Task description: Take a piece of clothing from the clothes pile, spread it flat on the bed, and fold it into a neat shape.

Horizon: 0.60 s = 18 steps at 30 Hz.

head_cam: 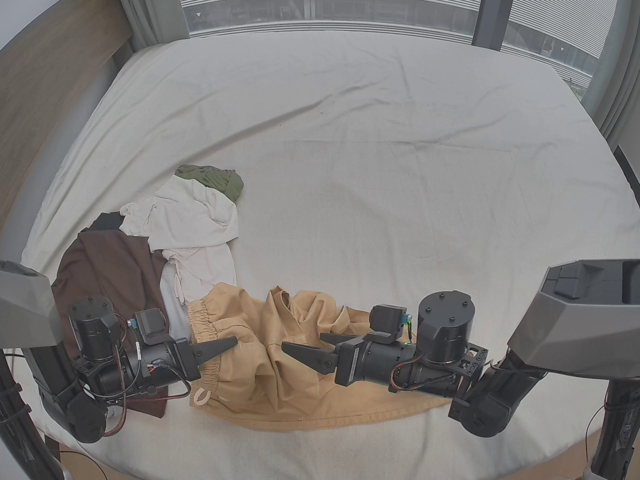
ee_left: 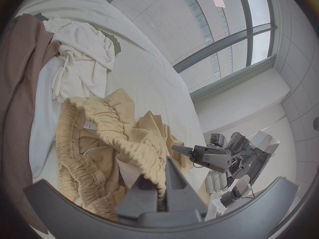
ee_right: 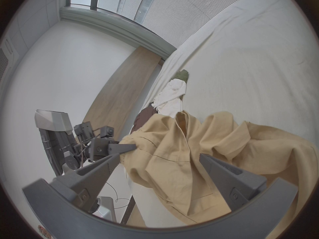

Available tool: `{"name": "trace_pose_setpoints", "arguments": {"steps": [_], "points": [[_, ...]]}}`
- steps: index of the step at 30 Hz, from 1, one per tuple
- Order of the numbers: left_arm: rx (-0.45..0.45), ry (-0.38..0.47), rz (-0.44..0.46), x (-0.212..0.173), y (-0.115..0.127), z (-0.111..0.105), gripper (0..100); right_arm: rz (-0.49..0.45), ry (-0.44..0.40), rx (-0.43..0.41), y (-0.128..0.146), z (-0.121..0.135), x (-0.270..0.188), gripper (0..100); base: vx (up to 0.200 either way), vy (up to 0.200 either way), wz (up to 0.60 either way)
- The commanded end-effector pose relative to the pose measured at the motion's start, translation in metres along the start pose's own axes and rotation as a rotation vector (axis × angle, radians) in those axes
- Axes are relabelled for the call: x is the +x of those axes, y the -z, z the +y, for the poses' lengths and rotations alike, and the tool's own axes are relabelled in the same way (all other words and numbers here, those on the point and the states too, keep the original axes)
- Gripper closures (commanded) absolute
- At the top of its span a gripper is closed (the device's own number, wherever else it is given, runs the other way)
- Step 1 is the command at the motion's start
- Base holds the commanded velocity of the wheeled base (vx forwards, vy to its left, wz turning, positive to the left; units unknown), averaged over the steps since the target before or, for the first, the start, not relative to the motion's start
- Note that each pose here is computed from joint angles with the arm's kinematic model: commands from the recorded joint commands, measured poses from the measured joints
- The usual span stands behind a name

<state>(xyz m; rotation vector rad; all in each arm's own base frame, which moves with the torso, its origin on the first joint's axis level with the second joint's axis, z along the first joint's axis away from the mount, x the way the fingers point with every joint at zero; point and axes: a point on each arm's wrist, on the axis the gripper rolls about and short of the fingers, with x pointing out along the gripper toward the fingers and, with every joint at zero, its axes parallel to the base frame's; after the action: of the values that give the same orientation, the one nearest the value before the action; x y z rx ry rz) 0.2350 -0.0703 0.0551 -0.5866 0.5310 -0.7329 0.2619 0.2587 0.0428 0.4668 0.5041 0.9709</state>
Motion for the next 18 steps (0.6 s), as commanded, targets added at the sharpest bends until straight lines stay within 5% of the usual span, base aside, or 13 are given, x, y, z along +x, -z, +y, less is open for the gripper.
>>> {"name": "trace_pose_setpoints", "arguments": {"steps": [1,18], "points": [[0.006,0.005,-0.006,-0.0008,-0.0012,-0.0018,100,0.013,0.011,0.006,0.0041,-0.0073,0.0088,0,0.0,0.0,0.0],[0.007,0.006,-0.01,-0.0011,-0.0021,-0.0016,100,0.009,0.008,0.004,0.0076,-0.0068,0.0122,0,0.0,0.0,0.0]]}}
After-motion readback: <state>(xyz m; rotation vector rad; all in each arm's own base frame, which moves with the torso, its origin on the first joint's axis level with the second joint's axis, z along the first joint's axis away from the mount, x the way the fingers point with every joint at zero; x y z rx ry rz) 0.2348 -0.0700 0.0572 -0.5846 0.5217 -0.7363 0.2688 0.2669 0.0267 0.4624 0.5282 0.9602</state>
